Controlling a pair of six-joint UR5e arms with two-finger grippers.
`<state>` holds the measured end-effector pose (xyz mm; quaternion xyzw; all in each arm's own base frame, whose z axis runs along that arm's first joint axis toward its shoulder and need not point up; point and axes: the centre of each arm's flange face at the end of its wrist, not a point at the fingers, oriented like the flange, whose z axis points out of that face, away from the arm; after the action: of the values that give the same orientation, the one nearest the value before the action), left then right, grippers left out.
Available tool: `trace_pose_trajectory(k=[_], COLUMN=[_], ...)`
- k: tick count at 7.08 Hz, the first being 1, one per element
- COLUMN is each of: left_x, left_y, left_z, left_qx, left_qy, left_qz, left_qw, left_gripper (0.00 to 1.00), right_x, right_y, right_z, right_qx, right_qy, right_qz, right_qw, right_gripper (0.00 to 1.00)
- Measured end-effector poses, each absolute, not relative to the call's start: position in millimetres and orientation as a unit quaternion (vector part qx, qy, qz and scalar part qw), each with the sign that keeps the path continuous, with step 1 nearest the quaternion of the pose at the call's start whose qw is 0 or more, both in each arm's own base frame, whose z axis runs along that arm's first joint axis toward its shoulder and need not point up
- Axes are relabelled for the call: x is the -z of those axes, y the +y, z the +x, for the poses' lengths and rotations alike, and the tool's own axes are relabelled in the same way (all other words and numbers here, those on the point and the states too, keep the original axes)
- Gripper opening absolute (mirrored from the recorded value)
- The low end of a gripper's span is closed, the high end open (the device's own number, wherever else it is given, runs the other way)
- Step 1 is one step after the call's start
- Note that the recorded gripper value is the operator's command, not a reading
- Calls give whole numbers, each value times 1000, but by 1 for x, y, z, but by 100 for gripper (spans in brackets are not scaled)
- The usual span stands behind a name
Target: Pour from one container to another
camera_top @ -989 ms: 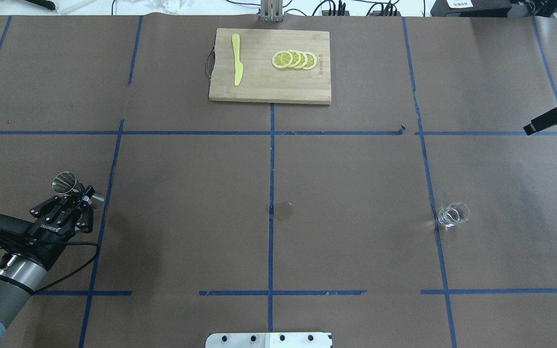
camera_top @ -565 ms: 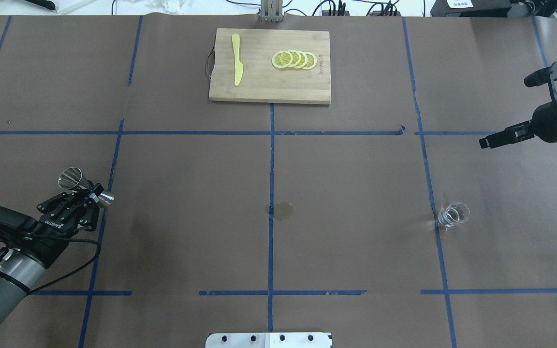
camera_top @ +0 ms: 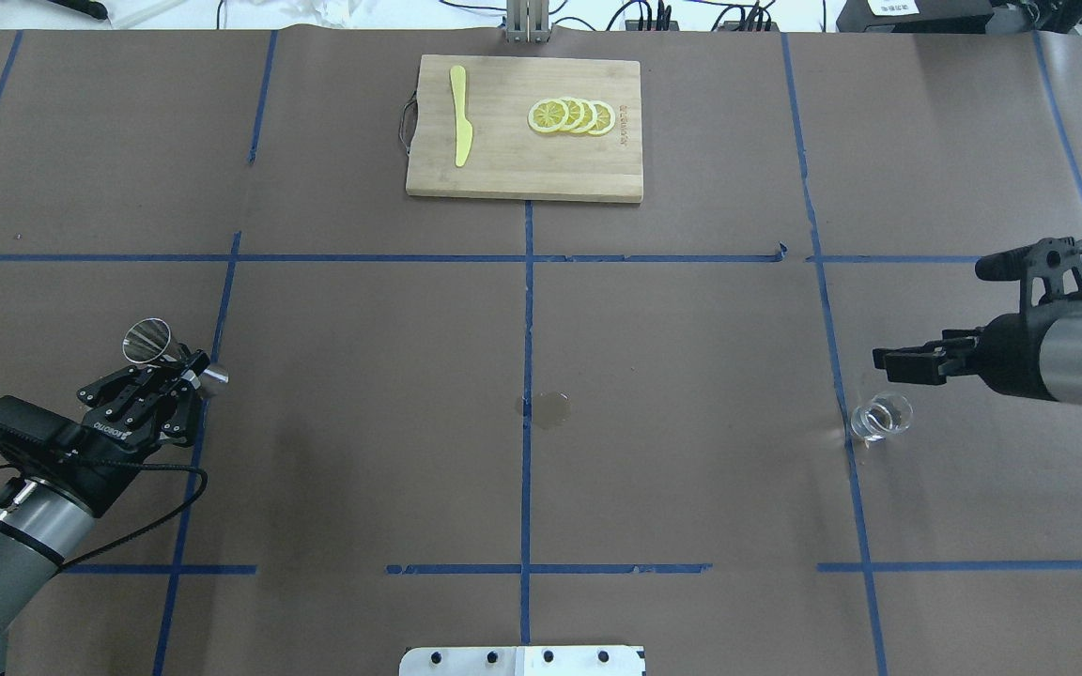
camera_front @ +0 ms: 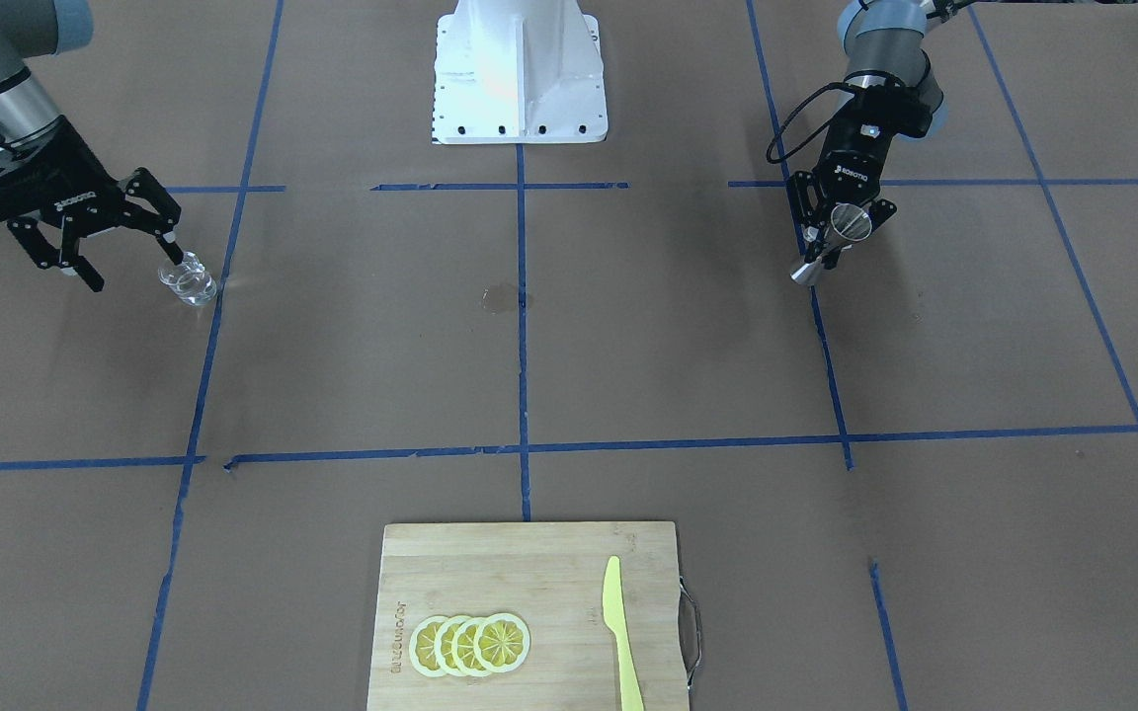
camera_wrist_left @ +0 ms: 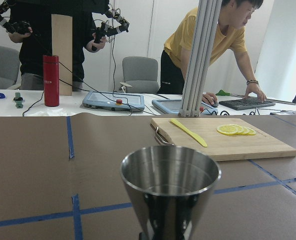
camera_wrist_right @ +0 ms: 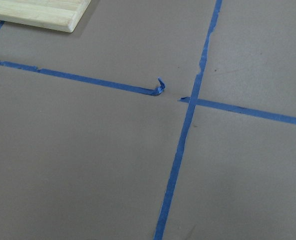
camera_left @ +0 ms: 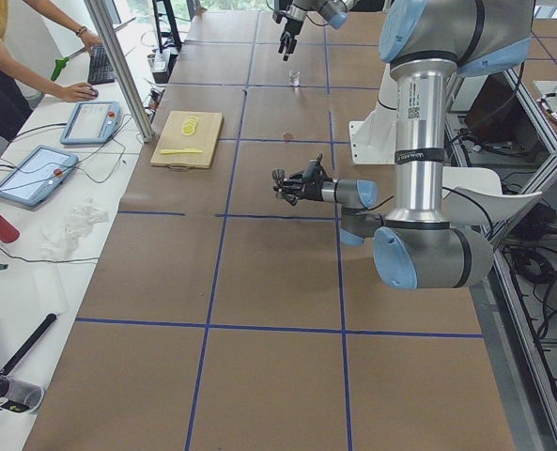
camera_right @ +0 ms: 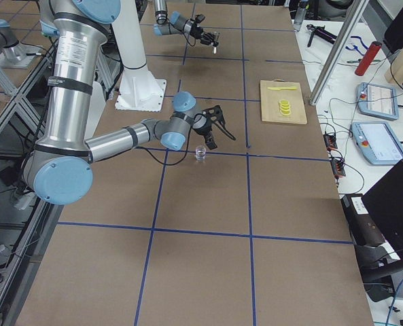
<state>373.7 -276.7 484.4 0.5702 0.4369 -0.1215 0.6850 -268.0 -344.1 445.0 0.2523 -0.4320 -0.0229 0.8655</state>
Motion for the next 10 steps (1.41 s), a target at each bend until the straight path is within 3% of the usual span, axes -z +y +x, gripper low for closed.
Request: trace_pose_trajectory(k=[5, 10], left_x=[-481, -480], left_y=[-283, -289], left_z=[373, 370], left_qx=[127, 135], left_qy=[433, 431], left_qz=[575, 576], left_qw=[683, 681], left_gripper=[0, 0], right_x=[-472, -536], right_y=[-196, -185], right_z=[-351, -392], right_qx=[-133, -198], right_qy=[-354, -341], right_qz=[475, 540], right_qw=[795, 744], right_gripper=[100, 98])
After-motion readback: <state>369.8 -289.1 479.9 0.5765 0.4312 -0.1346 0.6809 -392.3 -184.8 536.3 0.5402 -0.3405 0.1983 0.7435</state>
